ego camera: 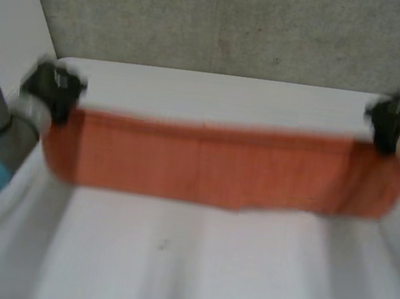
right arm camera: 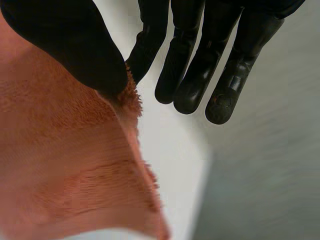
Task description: Fold the laundry
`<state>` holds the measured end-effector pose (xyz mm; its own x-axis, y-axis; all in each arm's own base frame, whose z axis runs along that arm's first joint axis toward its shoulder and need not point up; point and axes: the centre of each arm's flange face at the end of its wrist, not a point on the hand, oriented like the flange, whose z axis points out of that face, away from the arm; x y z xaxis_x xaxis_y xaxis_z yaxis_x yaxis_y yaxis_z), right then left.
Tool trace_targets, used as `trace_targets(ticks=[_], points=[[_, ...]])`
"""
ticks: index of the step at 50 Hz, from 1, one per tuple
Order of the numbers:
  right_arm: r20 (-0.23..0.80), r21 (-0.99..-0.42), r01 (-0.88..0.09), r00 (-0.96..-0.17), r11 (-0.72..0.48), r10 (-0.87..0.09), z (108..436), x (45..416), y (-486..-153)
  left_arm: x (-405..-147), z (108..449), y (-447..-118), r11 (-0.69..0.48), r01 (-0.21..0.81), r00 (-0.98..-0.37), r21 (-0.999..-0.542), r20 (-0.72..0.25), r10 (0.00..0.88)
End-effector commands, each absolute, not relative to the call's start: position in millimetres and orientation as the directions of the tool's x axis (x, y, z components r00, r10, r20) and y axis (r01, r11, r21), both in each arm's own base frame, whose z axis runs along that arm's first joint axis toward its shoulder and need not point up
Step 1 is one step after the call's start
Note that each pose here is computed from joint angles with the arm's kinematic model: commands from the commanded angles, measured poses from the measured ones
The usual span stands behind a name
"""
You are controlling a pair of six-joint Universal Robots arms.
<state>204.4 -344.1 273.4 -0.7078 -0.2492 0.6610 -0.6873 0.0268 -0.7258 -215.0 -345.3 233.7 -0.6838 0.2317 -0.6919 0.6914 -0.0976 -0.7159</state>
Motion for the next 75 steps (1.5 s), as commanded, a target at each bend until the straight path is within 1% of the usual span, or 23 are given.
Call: trace_targets(ticks=[1,2,4,5,7,13,15,17,18,20,25,31,35,37,42,45,46,49,53,59,65,70,75], points=[[0.374,-0.797,-0.338,-0.927,-0.501,0.03,429,211,-326,-236,409,-347,-0.639,0.446,-0.869,-0.626,-0.473,-0.143],[0.371,-0.792,-0.333,-0.928,-0.511,0.029,432,210,-322,-232,422,-344,-0.679,0.404,-0.893,-0.612,-0.425,-0.148],[0.376,-0.796,-0.335,-0.926,-0.503,0.023,430,209,-320,-233,423,-341,-0.687,0.388,-0.899,-0.614,-0.416,-0.136],[0.392,-0.812,-0.345,-0.92,-0.472,-0.002,417,211,-321,-229,414,-343,-0.665,0.382,-0.901,-0.642,-0.417,-0.115],[0.426,-0.844,-0.372,-0.902,-0.387,-0.063,385,214,-322,-225,384,-346,-0.587,0.391,-0.895,-0.709,-0.44,-0.065],[0.457,-0.871,-0.414,-0.881,-0.263,-0.125,336,212,-320,-217,322,-346,-0.442,0.437,-0.872,-0.783,-0.49,0.006],[0.472,-0.877,-0.442,-0.866,-0.188,-0.166,306,211,-315,-212,278,-341,-0.346,0.462,-0.855,-0.817,-0.514,0.071],[0.477,-0.877,-0.452,-0.86,-0.165,-0.178,297,211,-315,-212,266,-340,-0.325,0.465,-0.851,-0.823,-0.517,0.091],[0.487,-0.873,-0.48,-0.844,-0.09,-0.226,265,212,-318,-213,251,-338,-0.298,0.471,-0.844,-0.83,-0.522,0.12],[0.491,-0.866,-0.498,-0.83,-0.044,-0.264,245,214,-319,-214,210,-330,-0.228,0.484,-0.827,-0.845,-0.527,0.197],[0.479,-0.836,-0.542,-0.797,0.087,-0.369,184,217,-320,-213,157,-318,-0.122,0.511,-0.805,-0.851,-0.523,0.279],[0.48,-0.8,-0.579,-0.777,0.159,-0.408,156,215,-317,-208,125,-297,-0.017,0.541,-0.789,-0.841,-0.515,0.336],[0.514,-0.741,-0.643,-0.729,0.193,-0.453,157,210,-304,-203,122,-277,0.044,0.576,-0.767,-0.817,-0.521,0.375],[0.555,-0.651,-0.723,-0.661,0.23,-0.505,170,197,-287,-201,124,-271,0.056,0.588,-0.759,-0.807,-0.526,0.385],[0.58,-0.479,-0.835,-0.533,0.27,-0.616,182,173,-251,-175,148,-230,0.22,0.691,-0.702,-0.689,-0.565,0.434],[0.587,-0.388,-0.89,-0.439,0.24,-0.68,188,164,-231,-172,158,-216,0.262,0.715,-0.681,-0.649,-0.558,0.475],[0.587,-0.387,-0.89,-0.439,0.24,-0.68,188,164,-230,-170,163,-208,0.28,0.724,-0.671,-0.631,-0.55,0.497],[0.616,-0.346,-0.916,-0.386,0.205,-0.686,191,157,-229,-171,174,-209,0.261,0.721,-0.672,-0.641,-0.558,0.486],[0.662,-0.372,-0.912,-0.39,0.172,-0.64,197,159,-240,-174,181,-220,0.218,0.715,-0.677,-0.664,-0.58,0.453],[0.706,-0.476,-0.864,-0.487,0.164,-0.514,178,166,-301,-202,177,-273,0.057,0.697,-0.676,-0.715,-0.629,0.383],[0.708,-0.554,-0.821,-0.551,0.136,-0.442,163,185,-342,-232,158,-314,-0.041,0.685,-0.67,-0.727,-0.652,0.355],[0.746,-0.56,-0.822,-0.554,0.101,-0.369,153,199,-371,-259,146,-355,-0.137,0.663,-0.678,-0.736,-0.667,0.309],[0.781,-0.57,-0.819,-0.563,0.059,-0.27,145,209,-408,-268,143,-384,-0.169,0.655,-0.694,-0.736,-0.675,0.249]])
